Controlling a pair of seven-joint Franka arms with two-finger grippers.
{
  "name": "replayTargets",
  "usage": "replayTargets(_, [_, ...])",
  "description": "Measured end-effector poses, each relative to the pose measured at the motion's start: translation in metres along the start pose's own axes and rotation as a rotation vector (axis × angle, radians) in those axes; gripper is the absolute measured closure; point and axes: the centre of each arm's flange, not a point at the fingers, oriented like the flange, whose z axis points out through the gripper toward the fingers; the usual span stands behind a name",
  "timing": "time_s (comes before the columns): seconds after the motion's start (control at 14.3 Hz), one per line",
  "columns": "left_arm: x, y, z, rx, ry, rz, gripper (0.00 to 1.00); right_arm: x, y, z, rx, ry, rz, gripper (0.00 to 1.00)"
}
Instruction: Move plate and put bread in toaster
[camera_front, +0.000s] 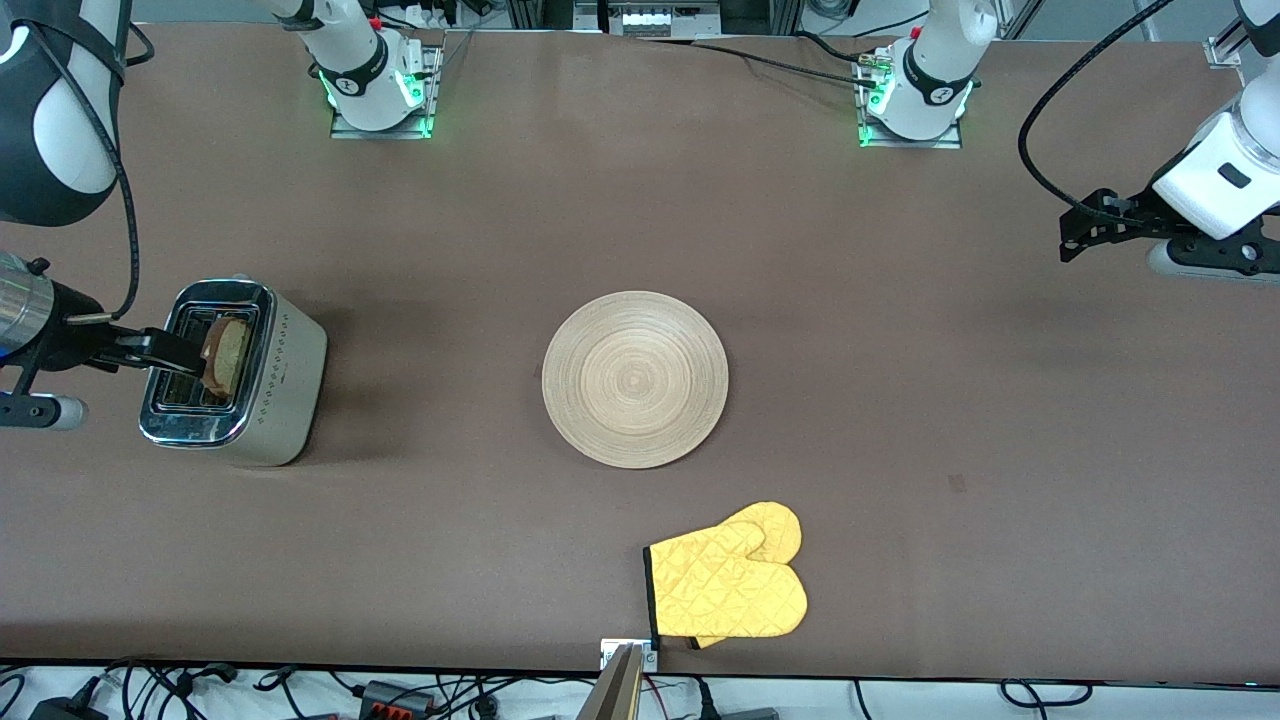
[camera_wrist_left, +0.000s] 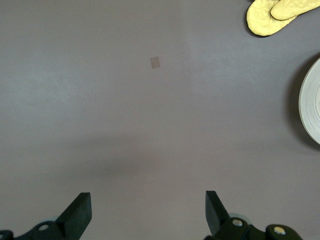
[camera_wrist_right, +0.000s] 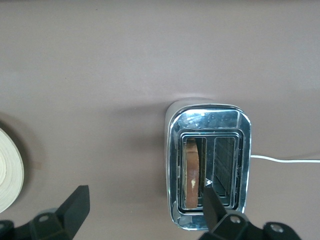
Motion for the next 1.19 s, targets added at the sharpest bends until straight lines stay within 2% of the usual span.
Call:
replayTargets(0.28, [0.0,0.0,0.0,0.0,0.0,0.0,0.0,-0.01,0.024,-0.034,0.037,0.051,0.032,0.0])
replayTargets(0.49, [0.0,0.0,0.0,0.0,0.0,0.0,0.0,-0.047,0.064,-0.076,0.097,0.084,0.071,0.0])
replayTargets(0.77, [0.0,0.0,0.0,0.0,-0.001,0.0,0.0,-0.091,0.084,-0.11,0.087,0.093,0.105,0.0])
replayTargets(1.19, [-0.001,0.001,-0.001,0.0,-0.001,0.002,0.0,-0.129,0.138,-0.115,0.127,0.059,0.477,0.0])
